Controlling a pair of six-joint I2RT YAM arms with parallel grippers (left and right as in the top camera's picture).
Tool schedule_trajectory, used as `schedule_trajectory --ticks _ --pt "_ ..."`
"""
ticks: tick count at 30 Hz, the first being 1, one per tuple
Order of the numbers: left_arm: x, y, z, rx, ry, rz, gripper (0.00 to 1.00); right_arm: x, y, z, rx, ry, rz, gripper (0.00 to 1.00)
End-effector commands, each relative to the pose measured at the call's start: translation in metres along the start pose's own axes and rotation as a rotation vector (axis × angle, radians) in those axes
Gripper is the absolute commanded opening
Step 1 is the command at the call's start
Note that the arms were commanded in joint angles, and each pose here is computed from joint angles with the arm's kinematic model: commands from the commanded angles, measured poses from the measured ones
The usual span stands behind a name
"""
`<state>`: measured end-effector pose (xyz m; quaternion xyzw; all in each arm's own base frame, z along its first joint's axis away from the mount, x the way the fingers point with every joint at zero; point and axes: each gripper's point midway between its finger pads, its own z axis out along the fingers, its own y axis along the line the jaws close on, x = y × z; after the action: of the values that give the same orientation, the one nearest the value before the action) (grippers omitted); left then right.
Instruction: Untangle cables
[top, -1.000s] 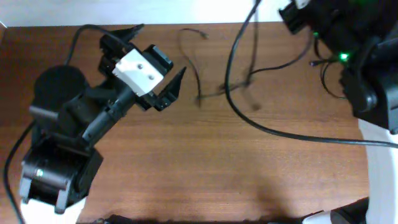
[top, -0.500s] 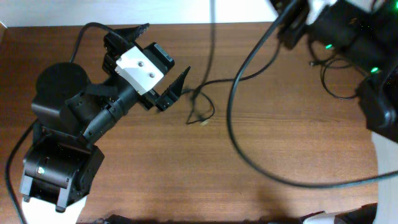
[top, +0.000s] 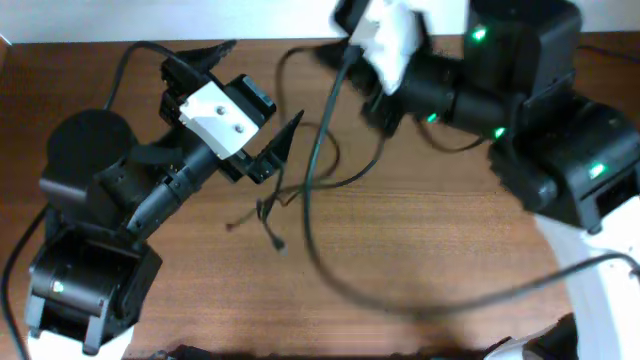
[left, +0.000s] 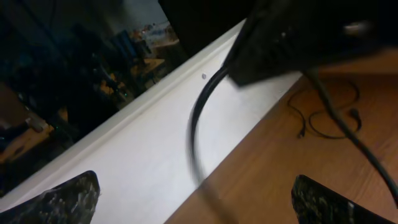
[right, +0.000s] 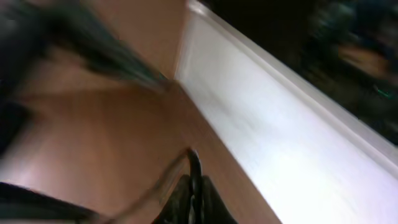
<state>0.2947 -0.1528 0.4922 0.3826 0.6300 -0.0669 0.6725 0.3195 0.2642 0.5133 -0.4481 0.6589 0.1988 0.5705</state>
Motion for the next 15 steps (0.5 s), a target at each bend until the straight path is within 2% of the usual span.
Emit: schedule_trajectory --ticks 1,3,9,10,12,14,15 --pt "-0.015 -0.001 -0.019 -0.017 -0.044 0.004 0.99 0.054 -0.117 -0.066 0.387 0.158 0.062 0.04" --pt "-0.018 -0.001 -0.024 -0.022 -0.054 0.008 0.99 0.068 -0.143 -0.093 0.424 0.157 0.108 0.04" --pt "-0.016 -0.001 -0.022 -0.02 -0.049 0.006 0.99 0.049 -0.092 -0.062 0.213 0.101 0.089 0.04" --pt "-0.016 -0.001 -0.022 -0.02 -0.049 0.006 0.99 0.042 -0.071 -0.052 0.14 0.088 0.081 0.04" --pt "-0.015 0.0 -0.022 -0.025 -0.043 0.004 0.99 0.008 0.034 -0.016 -0.171 0.027 0.067 0.04" --pt "-0.012 0.005 -0.022 -0.057 -0.026 0.003 0.99 -0.004 0.08 -0.005 -0.242 0.026 0.006 0.04" --pt "-0.011 0.008 -0.022 -0.074 -0.017 0.002 0.99 0.005 0.072 -0.001 -0.147 0.083 -0.027 0.04"
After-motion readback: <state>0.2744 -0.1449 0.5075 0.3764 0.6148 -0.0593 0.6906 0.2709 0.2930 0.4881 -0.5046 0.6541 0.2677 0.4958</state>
